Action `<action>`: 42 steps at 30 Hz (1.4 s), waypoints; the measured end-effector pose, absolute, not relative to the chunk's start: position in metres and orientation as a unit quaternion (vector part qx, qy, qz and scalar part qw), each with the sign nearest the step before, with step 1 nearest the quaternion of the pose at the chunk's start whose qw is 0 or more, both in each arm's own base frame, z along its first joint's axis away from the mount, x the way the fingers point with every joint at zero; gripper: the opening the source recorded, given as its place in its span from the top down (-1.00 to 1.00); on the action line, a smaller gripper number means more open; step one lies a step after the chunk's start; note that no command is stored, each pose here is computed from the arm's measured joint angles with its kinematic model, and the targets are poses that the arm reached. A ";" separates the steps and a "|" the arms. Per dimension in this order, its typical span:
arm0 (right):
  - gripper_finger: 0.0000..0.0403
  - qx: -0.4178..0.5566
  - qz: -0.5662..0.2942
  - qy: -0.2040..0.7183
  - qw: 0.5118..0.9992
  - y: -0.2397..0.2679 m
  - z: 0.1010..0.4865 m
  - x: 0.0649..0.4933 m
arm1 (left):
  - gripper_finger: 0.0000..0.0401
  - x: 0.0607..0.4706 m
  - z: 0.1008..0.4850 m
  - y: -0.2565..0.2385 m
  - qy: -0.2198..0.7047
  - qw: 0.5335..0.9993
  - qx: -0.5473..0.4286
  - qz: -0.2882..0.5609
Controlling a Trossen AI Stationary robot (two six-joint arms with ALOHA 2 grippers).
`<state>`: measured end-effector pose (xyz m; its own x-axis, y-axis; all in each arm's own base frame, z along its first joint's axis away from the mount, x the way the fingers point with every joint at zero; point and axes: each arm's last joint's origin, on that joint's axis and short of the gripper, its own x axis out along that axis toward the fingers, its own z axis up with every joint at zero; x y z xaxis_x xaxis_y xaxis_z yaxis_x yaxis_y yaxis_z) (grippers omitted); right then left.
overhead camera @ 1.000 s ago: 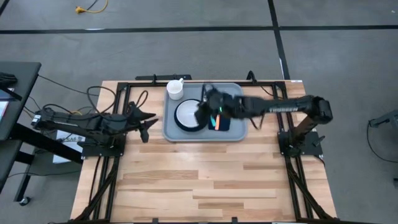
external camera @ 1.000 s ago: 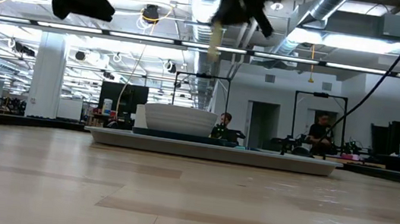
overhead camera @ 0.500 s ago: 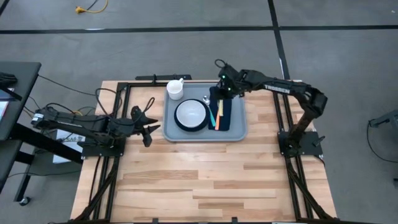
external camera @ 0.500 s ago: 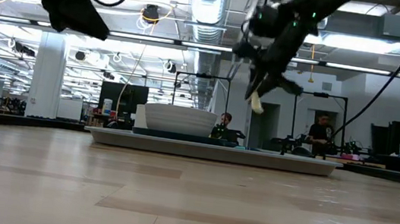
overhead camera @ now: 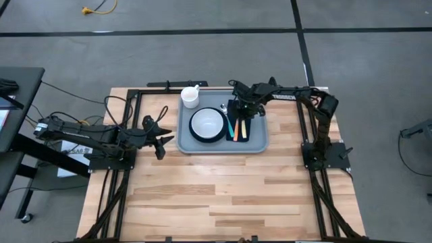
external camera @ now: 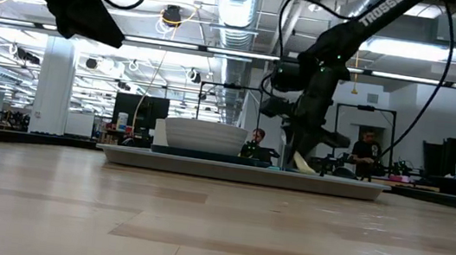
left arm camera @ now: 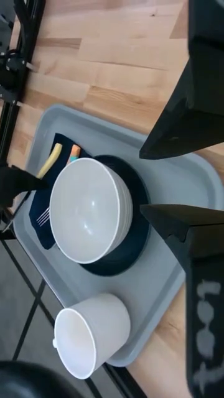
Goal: Set up tray
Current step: Put the yellow knife to the right of the orange fork on the blue napkin on the gray tray
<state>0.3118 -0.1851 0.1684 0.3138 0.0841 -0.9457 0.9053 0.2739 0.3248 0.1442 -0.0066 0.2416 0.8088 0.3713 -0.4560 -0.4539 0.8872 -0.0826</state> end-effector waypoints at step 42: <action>0.65 0.525 -0.381 0.498 0.576 -0.175 0.155 0.314 | 0.43 0.144 0.241 -0.007 0.219 0.946 -0.099 0.219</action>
